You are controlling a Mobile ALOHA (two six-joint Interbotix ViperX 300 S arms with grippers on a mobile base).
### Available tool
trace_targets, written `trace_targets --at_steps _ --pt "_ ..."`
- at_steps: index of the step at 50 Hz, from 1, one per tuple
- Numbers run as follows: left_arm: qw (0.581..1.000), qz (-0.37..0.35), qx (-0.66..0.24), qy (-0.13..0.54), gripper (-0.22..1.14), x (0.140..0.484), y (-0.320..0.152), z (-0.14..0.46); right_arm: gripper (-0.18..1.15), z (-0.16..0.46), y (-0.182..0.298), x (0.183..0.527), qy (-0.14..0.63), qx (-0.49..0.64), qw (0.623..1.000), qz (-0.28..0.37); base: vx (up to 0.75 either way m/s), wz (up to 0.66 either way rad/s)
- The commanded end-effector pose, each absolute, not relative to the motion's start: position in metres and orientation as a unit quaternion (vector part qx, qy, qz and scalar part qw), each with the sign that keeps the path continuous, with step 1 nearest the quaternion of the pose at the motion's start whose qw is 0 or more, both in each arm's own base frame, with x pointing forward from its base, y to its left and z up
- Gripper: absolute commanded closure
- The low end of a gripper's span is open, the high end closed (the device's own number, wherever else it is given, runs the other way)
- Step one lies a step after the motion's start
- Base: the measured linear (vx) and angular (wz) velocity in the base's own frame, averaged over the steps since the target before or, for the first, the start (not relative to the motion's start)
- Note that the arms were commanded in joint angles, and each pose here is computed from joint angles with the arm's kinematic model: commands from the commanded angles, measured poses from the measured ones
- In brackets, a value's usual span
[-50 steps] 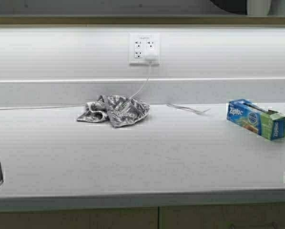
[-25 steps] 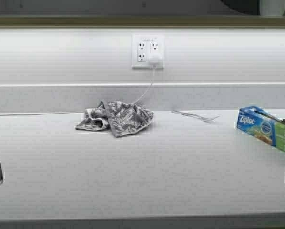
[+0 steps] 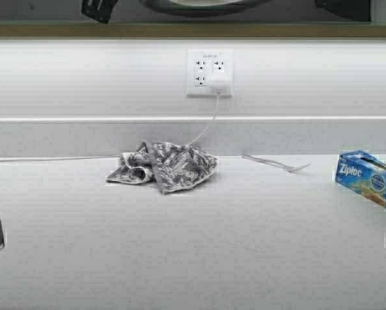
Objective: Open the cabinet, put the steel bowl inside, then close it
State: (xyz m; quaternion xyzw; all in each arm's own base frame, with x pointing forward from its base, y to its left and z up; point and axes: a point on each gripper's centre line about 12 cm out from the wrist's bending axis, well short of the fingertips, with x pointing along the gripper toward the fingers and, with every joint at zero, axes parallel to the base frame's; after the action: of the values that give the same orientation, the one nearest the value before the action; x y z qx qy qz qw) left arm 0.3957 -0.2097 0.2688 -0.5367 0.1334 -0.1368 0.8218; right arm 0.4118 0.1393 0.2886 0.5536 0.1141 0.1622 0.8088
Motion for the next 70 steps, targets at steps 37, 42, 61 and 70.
trace_targets --at_steps 37,42,61,70 --pt "0.780 -0.139 -0.610 -0.009 -0.09 0.388 -0.171 0.287 -0.07 0.288 0.106 0.419 0.076 0.540 0.822 0.163 0.01 0.01" --pt "0.778 -0.135 -0.614 -0.017 -0.09 0.389 -0.165 0.289 -0.07 0.288 0.100 0.420 0.071 0.540 0.824 0.157 0.00 0.00" --pt "0.789 -0.142 -0.596 -0.040 0.11 0.370 -0.138 0.306 -0.01 0.303 0.084 0.408 0.053 0.513 0.841 0.163 0.00 0.00" --pt "0.813 -0.140 -0.565 -0.019 1.08 0.347 -0.132 0.299 0.74 0.315 0.083 0.383 0.043 0.484 0.856 0.176 0.00 0.00"
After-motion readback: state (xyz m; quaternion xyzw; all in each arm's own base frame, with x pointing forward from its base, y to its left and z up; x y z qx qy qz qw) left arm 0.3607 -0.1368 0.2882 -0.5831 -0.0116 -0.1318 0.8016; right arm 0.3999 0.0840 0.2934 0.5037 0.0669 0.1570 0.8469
